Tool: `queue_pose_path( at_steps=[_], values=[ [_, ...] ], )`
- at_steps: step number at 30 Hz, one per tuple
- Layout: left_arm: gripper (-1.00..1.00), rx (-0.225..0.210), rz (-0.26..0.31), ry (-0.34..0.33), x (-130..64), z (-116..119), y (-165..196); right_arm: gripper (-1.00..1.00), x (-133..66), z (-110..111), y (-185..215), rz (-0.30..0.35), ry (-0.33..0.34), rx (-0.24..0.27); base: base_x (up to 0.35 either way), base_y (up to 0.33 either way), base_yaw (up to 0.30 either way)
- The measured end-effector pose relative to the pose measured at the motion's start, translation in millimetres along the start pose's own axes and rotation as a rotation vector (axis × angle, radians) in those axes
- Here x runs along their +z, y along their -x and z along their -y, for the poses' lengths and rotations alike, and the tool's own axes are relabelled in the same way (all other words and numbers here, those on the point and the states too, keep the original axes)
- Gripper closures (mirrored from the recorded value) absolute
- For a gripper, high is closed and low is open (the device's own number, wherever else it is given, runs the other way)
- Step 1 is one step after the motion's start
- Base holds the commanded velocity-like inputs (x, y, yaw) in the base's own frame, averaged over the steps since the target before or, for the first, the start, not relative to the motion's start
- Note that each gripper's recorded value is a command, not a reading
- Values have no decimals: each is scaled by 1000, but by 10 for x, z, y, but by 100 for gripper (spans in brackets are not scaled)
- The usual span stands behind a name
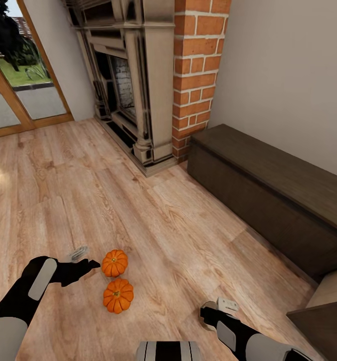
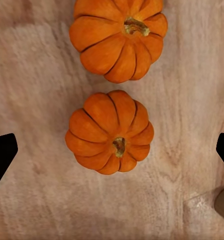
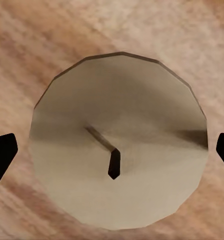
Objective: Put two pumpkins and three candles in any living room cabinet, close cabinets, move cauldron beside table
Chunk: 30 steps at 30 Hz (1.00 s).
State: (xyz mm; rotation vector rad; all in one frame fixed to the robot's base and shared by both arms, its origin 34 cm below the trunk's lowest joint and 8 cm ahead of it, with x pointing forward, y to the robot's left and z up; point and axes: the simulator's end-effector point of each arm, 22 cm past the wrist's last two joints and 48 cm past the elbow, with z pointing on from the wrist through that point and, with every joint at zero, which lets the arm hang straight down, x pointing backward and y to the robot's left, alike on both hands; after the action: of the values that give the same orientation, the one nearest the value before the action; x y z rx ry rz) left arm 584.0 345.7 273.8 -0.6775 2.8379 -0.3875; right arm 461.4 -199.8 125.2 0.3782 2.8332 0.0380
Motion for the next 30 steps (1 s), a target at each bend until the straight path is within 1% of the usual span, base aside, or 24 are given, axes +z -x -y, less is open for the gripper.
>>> queue_pose_path(
  at_steps=[8,16,30],
  values=[
    [-100,0,0,0,1,2,-2,-100,0,5,0,0,-2,0,0,0,0],
    [-100,-7,-29,15,144,-82,-93,-100,89,34,-154,-32,-7,-5,0,0,0],
    [-100,-7,-28,15,142,-84,-90,-100,90,42,-155,-32,-9,-2,0,0,0]
  ],
)
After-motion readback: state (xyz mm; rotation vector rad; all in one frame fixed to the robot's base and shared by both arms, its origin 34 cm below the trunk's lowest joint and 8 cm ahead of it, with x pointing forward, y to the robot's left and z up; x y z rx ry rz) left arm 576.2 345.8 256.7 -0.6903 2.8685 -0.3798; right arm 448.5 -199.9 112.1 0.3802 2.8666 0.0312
